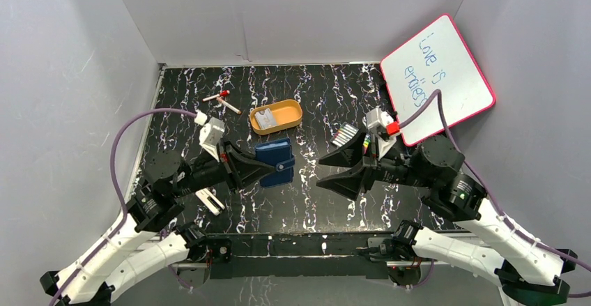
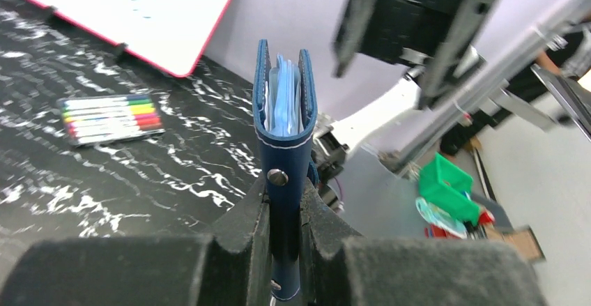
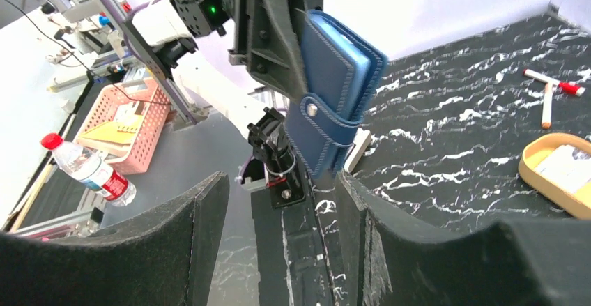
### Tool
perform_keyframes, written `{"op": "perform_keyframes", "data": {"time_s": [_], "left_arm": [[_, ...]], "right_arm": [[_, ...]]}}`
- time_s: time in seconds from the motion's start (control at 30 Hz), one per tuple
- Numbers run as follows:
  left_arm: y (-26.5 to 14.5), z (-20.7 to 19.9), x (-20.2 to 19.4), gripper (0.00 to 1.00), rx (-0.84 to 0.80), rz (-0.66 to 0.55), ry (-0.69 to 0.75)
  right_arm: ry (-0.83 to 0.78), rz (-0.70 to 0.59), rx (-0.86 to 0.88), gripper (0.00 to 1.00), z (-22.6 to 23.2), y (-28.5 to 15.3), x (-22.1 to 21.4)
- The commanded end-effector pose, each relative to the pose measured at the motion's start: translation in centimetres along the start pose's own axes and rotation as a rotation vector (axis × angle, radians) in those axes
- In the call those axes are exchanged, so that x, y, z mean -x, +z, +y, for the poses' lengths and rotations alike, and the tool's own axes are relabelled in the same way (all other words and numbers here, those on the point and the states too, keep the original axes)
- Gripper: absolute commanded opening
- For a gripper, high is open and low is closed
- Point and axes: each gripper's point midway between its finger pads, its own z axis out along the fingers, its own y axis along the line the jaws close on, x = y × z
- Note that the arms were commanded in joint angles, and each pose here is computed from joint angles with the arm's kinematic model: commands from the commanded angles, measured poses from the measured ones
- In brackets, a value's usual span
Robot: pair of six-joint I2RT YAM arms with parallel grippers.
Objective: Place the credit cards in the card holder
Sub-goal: Close the card holder.
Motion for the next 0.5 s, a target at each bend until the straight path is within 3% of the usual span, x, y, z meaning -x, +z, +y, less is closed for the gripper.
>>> {"op": "perform_keyframes", "data": {"time_s": [0.0,0.2,0.33,0.47], "left_arm": [[0.5,-4.3,-0.8,0.00,-0.302,0.052,0.104],[2.2,-4.7,-2.6,0.00,-0.401,0.165,0.071],[2.6,-4.7,-2.3,0.00,-0.421,0.115,0.064],[2.8,-4.4,-1.9,0.00,-0.406,0.070,0.063]], "right_arm": [[0.004,-0.030,0.008,0.66,-0.3,0.6,-0.1],[0.009,-0.090,0.087,0.70,0.9,1.0,0.6],[0.027,-0.052,0.094,0.83,0.7,1.5,0.0],[0.027,-0.057,0.056,0.84,-0.2,2.0,0.2]]}}
